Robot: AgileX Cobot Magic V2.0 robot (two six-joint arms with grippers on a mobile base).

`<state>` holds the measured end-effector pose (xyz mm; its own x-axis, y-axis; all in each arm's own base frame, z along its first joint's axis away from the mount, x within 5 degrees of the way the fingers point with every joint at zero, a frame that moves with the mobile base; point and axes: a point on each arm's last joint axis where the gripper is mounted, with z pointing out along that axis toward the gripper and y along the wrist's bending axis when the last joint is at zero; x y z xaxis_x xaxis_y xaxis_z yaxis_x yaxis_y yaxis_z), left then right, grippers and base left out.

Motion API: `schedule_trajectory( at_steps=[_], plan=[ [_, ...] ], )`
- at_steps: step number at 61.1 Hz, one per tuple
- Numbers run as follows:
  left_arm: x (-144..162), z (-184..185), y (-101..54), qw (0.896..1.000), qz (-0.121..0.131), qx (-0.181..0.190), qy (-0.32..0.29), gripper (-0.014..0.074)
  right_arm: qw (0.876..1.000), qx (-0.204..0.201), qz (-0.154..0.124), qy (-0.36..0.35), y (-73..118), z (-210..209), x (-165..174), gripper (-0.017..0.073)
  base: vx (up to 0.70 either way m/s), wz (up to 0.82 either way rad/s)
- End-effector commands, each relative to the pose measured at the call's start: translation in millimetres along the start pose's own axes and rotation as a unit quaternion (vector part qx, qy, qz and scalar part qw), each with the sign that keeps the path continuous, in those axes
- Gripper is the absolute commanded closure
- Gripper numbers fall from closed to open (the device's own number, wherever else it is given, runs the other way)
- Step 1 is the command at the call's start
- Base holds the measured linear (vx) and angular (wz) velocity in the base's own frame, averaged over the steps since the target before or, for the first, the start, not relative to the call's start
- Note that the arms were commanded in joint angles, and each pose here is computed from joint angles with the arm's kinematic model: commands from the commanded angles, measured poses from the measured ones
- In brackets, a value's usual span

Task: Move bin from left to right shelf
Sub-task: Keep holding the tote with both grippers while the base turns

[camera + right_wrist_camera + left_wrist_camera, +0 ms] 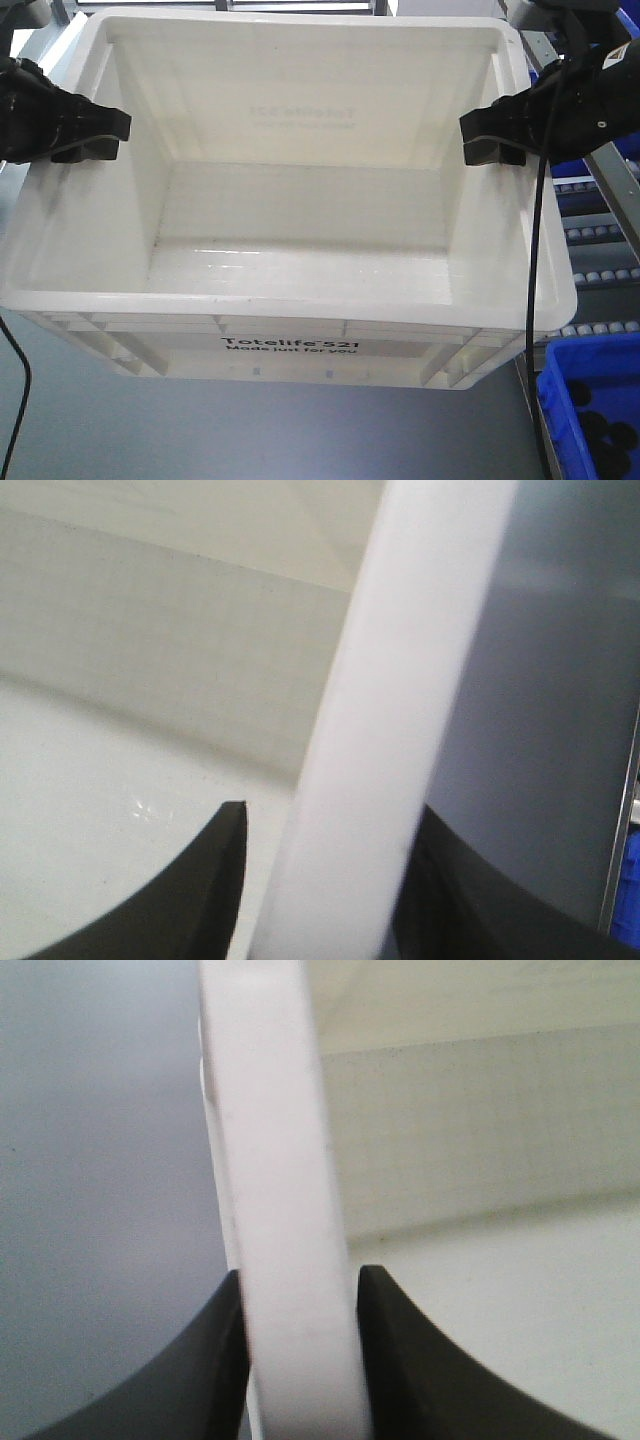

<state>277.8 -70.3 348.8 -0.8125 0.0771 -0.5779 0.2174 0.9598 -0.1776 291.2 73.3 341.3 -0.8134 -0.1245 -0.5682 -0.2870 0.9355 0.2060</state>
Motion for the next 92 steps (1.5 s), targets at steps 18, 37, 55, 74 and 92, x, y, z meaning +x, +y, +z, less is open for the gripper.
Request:
schedule_trajectory(
  at_steps=[18,37,55,74,92],
  plan=[
    [-17.0,-29.1,-7.4,0.995,0.018,0.009,-0.097,0.0601,0.998,-0.001,-0.024,-0.066,5.9,-24.4,-11.4,0.0564,0.48,-0.03],
    [-17.0,-29.1,-7.4,0.995,0.018,0.009,-0.097,0.0601,0.998,-0.001,-0.024,-0.066,5.9,-24.4,-11.4,0.0564,0.48,-0.02],
    [-17.0,-28.9,-7.5,0.995,0.017,0.01,-0.097,0.0601,0.998,-0.001,-0.024,-0.066,5.9,-24.4,-11.4,0.0564,0.48,0.03],
    [-17.0,-28.9,-7.4,0.995,0.018,0.009,-0.097,0.0601,0.998,-0.001,-0.024,-0.065,5.9,-24.3,-11.1,0.0564,0.46,0.11],
    [-17.0,-28.9,-7.4,0.995,0.018,0.009,-0.097,0.0601,0.998,-0.001,-0.024,-0.065,5.9,-24.3,-11.1,0.0564,0.43,0.24]
  ],
)
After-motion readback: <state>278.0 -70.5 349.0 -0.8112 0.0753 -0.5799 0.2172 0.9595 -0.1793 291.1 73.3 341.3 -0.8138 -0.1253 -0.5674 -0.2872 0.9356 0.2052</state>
